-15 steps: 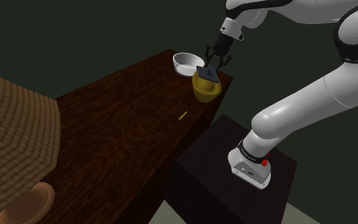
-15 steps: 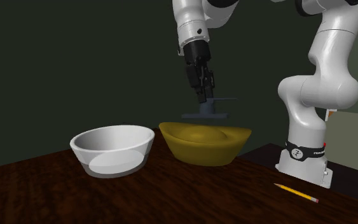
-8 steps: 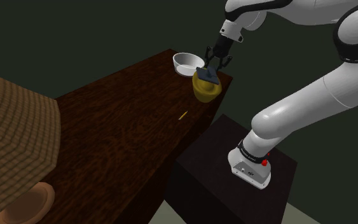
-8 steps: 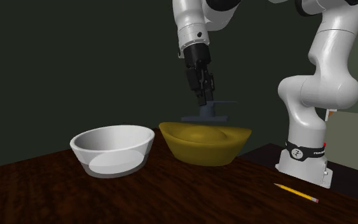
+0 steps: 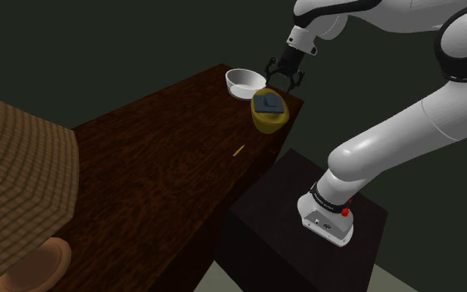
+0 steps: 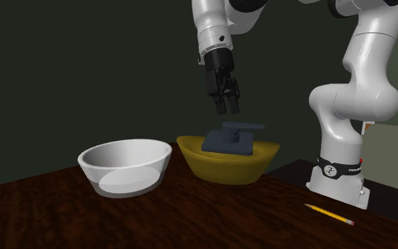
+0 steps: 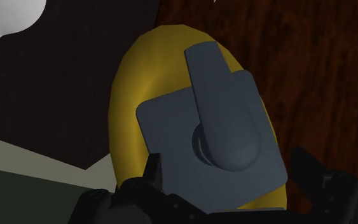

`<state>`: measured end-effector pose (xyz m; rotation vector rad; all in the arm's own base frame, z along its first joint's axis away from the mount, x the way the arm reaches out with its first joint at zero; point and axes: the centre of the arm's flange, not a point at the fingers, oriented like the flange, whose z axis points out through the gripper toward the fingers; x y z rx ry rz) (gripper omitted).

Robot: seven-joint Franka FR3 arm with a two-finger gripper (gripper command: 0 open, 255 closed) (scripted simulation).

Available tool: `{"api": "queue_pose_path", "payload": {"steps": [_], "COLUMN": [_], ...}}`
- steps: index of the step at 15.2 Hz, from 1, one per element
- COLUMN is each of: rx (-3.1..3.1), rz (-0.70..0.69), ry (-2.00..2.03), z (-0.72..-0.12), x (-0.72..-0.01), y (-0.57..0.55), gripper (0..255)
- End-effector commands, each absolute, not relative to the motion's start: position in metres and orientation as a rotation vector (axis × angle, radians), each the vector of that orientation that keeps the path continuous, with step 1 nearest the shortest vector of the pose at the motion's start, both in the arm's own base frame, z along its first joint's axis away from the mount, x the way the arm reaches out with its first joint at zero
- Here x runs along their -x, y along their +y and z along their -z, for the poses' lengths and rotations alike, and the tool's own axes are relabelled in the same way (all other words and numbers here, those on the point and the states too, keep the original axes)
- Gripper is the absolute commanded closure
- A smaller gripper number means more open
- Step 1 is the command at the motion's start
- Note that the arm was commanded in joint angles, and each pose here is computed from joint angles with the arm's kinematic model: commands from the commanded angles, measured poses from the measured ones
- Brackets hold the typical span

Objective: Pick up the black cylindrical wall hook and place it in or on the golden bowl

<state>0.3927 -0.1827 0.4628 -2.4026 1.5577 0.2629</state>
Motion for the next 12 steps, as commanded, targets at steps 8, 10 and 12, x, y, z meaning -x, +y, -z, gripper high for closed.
{"api": "queue_pose_path", "payload": {"steps": [8, 10, 12], "rx": [2.403, 2.403, 2.403], "rz": [-0.263, -0.263, -0.263], "ry": [1.558, 1.558, 1.558], "z": [-0.51, -0.51, -0.51], "x": [-0.393, -0.393, -0.393], "y": [-0.199, -0.199, -0.199], "gripper": [0, 0, 0]}}
